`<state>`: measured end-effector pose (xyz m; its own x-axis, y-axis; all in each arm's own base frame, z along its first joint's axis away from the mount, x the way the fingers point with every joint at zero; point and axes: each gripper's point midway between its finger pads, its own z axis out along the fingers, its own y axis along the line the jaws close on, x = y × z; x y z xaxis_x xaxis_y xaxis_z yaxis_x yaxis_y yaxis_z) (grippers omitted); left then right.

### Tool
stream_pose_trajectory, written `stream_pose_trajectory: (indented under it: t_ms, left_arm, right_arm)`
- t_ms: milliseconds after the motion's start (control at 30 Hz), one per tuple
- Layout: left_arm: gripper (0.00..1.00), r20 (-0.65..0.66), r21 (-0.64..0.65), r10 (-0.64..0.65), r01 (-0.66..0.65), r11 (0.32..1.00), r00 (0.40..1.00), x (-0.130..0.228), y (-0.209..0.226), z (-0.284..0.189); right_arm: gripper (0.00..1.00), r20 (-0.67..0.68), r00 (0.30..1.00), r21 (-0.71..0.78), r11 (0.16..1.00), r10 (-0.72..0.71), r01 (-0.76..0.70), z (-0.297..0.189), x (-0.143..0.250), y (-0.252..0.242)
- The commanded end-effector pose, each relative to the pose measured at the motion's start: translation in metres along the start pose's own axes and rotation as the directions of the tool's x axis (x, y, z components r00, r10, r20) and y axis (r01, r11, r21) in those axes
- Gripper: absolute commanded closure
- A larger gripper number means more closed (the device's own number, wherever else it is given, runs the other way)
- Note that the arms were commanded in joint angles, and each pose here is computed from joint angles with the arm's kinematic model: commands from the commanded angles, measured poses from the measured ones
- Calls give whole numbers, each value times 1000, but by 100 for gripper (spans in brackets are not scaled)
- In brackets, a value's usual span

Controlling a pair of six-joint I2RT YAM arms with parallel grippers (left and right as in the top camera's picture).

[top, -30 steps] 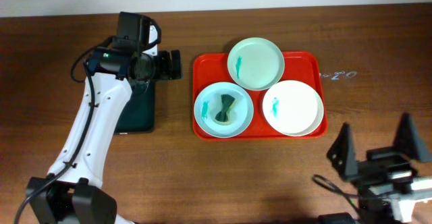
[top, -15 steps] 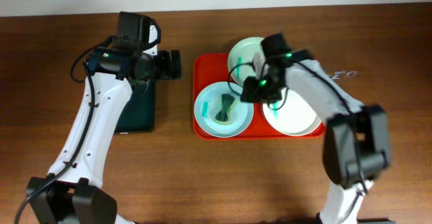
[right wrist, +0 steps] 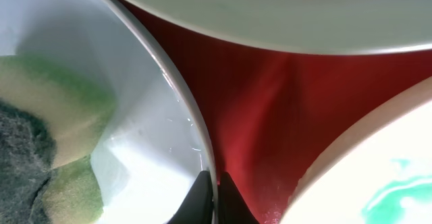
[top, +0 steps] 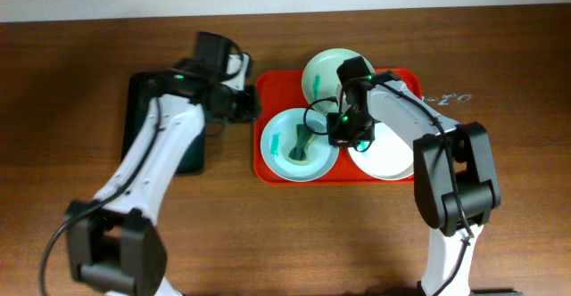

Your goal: Clean dirty plates on tray and stack at the side

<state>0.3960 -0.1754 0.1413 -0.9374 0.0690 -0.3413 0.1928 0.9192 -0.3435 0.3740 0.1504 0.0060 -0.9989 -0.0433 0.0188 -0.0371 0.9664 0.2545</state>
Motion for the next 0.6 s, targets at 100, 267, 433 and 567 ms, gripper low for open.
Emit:
stream_pose_trajectory:
  t_ms: [100,267,433,567]
  left_arm:
    - [46,-218,86,110,-94,992,970,53,-42,109]
    - [70,-254,80,133,-116,990,958,68,-43,144]
    - [100,-182,-245,111,-154,957,977,48,11,142]
    - [100,-98,-576,117,-152,803,988,24,64,110]
  right_arm:
    - [96,-14,1000,-47,999,-22,21,7,1,6]
    - [96,-18,1000,-46,999,-23,22,7,2,6]
    - [96,-16,1000,-46,999,-23,22,7,1,6]
    - [96,-16,1000,-46,999,-23,22,7,1,6]
